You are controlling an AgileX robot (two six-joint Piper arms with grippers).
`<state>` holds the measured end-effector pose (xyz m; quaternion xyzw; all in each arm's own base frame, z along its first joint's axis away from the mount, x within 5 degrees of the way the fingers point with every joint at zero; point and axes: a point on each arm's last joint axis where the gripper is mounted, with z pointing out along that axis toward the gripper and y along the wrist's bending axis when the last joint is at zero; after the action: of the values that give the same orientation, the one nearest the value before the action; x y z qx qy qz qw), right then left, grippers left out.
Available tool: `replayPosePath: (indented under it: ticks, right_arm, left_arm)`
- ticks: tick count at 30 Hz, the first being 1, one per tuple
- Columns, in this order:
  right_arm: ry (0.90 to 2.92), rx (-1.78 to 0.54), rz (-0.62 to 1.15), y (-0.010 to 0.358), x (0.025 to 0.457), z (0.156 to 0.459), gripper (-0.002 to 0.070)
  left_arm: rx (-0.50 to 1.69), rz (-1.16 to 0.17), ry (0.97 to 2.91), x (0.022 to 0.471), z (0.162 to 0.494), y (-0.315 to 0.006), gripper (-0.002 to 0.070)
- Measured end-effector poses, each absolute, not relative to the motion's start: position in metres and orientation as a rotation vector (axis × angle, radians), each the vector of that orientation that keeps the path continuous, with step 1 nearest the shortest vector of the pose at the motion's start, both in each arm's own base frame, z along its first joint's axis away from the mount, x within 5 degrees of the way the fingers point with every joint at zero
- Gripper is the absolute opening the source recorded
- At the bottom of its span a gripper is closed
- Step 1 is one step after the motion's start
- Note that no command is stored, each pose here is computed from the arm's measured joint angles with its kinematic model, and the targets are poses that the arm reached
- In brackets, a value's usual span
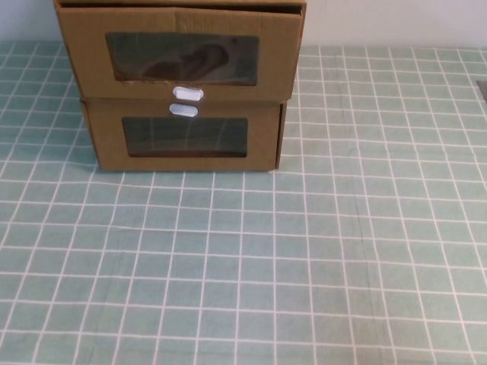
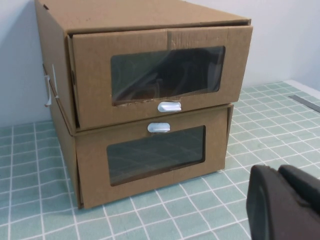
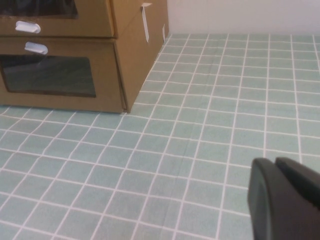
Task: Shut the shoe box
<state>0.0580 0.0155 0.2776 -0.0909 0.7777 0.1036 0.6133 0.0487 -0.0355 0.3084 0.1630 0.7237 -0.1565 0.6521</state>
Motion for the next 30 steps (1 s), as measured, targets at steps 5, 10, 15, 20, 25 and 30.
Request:
replayPosePath:
  ticks: [5,10,15,20,25,30]
  right_arm:
    - [1.794,-0.21,0.239,0.016,0.058,0.278,-0.0014]
    - [1.795,-0.21,0.238,0.015,0.058,0.277,-0.0014]
    - [1.795,-0.21,0.238,0.015,0.058,0.277,-0.0014]
    - [1.795,-0.21,0.238,0.015,0.058,0.277,-0.0014]
    - [1.795,-0.21,0.238,0.015,0.058,0.277,-0.0014]
    - [1.795,-0.21,0.238,0.015,0.058,0.277,-0.0014]
  left_arm:
    - [0.369,-0.357,1.642,0.049,0.308,-0.036,-0.0005]
    - [0.369,-0.357,1.642,0.049,0.308,-0.036,-0.0005]
    - [0.369,-0.357,1.642,0.049,0.308,-0.036,-0.0005]
    - [0.434,-0.246,1.635,0.046,0.299,-0.032,-0.0005]
    - [0.499,-0.022,1.59,0.041,0.275,-0.022,-0.0005]
    - [0.444,0.035,1.563,0.042,0.247,-0.017,-0.0005]
